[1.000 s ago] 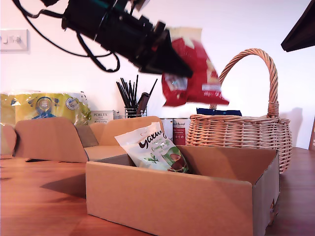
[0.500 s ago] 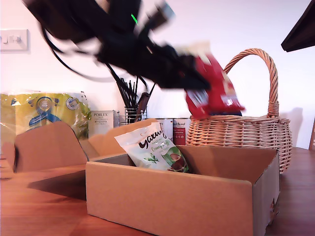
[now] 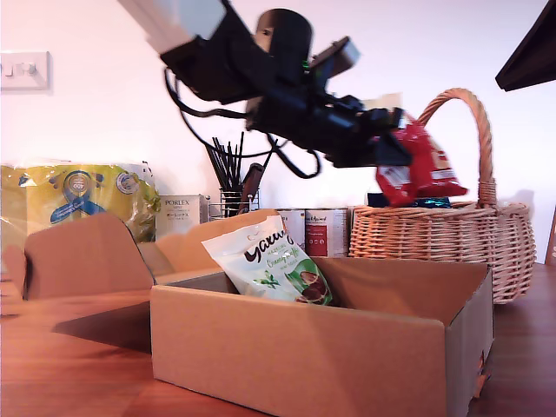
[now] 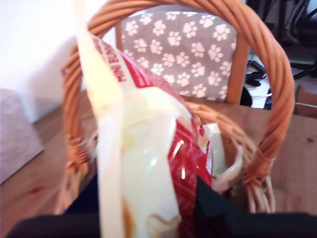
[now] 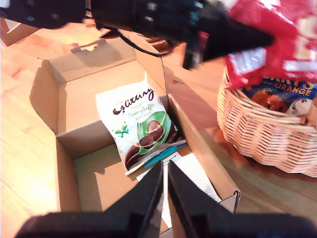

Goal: Move the bags of Easter eggs from the cardboard box on the left into the woven basket on the right side.

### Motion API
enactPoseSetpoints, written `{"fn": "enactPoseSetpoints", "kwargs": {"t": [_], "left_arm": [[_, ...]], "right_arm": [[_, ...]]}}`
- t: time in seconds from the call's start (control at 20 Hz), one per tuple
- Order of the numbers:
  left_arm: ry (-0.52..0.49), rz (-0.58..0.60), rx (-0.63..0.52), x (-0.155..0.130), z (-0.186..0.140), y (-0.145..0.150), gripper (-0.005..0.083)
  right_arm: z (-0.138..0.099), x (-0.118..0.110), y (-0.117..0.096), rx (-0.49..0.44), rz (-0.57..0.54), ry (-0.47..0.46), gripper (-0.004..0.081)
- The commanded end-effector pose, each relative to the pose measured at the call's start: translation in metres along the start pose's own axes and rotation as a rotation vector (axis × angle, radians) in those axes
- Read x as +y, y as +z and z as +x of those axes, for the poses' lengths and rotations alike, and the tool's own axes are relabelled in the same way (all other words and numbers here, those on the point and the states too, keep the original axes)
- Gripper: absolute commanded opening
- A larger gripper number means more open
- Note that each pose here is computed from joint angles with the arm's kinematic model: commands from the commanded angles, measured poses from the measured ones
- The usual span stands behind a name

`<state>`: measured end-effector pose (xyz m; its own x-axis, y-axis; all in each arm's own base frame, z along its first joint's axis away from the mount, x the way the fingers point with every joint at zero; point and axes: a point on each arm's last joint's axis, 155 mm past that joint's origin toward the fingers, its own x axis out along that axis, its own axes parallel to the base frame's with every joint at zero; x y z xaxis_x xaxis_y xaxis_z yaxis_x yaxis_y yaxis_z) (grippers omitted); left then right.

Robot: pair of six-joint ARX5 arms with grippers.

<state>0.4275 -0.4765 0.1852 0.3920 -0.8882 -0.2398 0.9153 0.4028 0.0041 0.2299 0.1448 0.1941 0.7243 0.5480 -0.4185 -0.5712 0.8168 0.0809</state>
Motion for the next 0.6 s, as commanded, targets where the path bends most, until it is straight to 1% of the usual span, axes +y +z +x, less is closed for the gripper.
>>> {"fn": "enactPoseSetpoints", "kwargs": {"t": [0.0,0.15,0.3,0.45,0.5,0.55], "left_arm": [[-0.024,-0.004,0.013,-0.01,0.014,-0.015,0.0002],[-0.027,-0.006,0.029,-0.013,0.028,-0.03,0.0002],[-0.032,-0.005,0.029,-0.013,0.04,-0.038,0.0002],[-0.035,-0.009,0.042,-0.014,0.045,-0.043,0.0011],[-0.036,-0.008,0.041,-0.014,0.045,-0.043,0.007],[-0.038,0.003,0.04,-0.015,0.046,-0.043,0.0211]], "right_arm": [[-0.001,0.002,0.005,-0.013,-0.008,0.007,-0.0013],[-0.001,0.002,0.006,-0.019,-0.009,0.007,-0.0013],[-0.001,0.002,0.007,-0.02,-0.009,0.007,-0.0013],[-0.001,0.002,0.006,-0.019,-0.009,0.007,-0.0013],[-0.001,0.002,0.006,-0.019,-0.009,0.007,-0.0013],[-0.001,0.002,0.006,-0.019,-0.009,0.007,-0.0013]]}}
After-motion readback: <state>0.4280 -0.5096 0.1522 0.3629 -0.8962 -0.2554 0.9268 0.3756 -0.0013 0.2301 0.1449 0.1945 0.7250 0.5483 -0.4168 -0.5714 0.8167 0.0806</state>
